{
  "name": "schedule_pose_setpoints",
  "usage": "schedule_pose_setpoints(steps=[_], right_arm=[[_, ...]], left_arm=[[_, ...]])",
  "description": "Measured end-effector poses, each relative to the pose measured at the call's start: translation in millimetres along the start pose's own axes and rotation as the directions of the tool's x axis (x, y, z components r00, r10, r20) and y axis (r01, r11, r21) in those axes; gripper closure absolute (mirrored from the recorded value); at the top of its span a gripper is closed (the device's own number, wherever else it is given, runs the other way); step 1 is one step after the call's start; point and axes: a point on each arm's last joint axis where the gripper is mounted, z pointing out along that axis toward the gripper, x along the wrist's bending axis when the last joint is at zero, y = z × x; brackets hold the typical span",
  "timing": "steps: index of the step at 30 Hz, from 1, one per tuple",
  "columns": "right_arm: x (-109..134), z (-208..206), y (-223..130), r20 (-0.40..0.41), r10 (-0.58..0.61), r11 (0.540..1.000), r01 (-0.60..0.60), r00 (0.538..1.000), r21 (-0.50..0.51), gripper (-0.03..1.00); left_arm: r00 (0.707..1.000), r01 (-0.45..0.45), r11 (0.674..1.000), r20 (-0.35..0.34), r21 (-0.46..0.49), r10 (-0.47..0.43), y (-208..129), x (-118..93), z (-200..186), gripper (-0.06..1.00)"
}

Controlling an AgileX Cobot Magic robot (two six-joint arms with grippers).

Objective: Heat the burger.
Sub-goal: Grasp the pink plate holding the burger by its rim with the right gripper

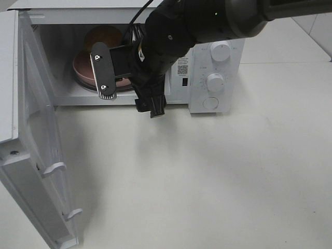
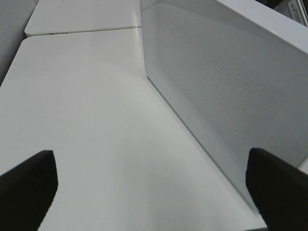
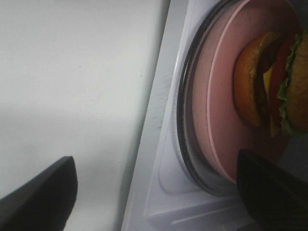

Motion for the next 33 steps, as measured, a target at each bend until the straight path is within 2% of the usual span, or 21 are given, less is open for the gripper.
schedule_pose_setpoints(steps=[15, 33], right_arm=[[-14, 54, -6, 0.01, 0.064, 0.998, -0.064, 0.998, 0.02, 0.14], [-24, 91, 0, 0.032, 0.087, 0.996, -0.088, 0.996, 0.018, 0.19]], left_arm=[[1.0, 0.0, 1.0, 0.0, 0.0, 0.0, 0, 0, 0, -0.04], [1.0, 0.0, 1.0, 0.0, 0.0, 0.0, 0, 0, 0, -0.04]])
